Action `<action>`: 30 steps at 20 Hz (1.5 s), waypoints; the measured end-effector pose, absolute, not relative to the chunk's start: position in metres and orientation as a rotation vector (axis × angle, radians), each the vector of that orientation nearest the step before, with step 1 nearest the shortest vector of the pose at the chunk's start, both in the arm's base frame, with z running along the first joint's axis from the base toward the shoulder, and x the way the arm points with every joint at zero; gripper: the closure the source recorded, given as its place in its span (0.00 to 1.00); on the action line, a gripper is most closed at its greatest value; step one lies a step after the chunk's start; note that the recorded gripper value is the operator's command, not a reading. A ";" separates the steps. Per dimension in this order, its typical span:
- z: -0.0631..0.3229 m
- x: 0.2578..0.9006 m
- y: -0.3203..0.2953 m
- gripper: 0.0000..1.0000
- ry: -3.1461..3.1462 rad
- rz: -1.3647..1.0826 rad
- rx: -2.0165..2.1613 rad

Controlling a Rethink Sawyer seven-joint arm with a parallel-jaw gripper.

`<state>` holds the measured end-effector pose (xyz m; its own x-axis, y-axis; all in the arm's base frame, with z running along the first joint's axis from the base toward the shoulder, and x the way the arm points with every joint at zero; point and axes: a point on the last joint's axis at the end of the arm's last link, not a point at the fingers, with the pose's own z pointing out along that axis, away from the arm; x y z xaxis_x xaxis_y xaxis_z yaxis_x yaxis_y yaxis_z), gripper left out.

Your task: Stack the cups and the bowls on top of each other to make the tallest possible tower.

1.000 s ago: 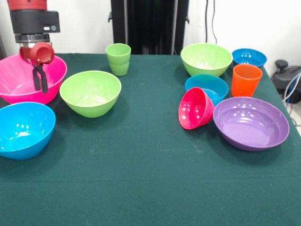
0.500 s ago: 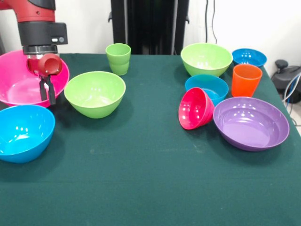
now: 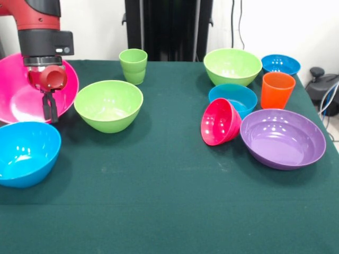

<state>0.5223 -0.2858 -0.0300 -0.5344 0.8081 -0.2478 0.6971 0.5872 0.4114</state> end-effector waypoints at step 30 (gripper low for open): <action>0.059 0.479 -0.315 1.00 2.425 0.228 1.318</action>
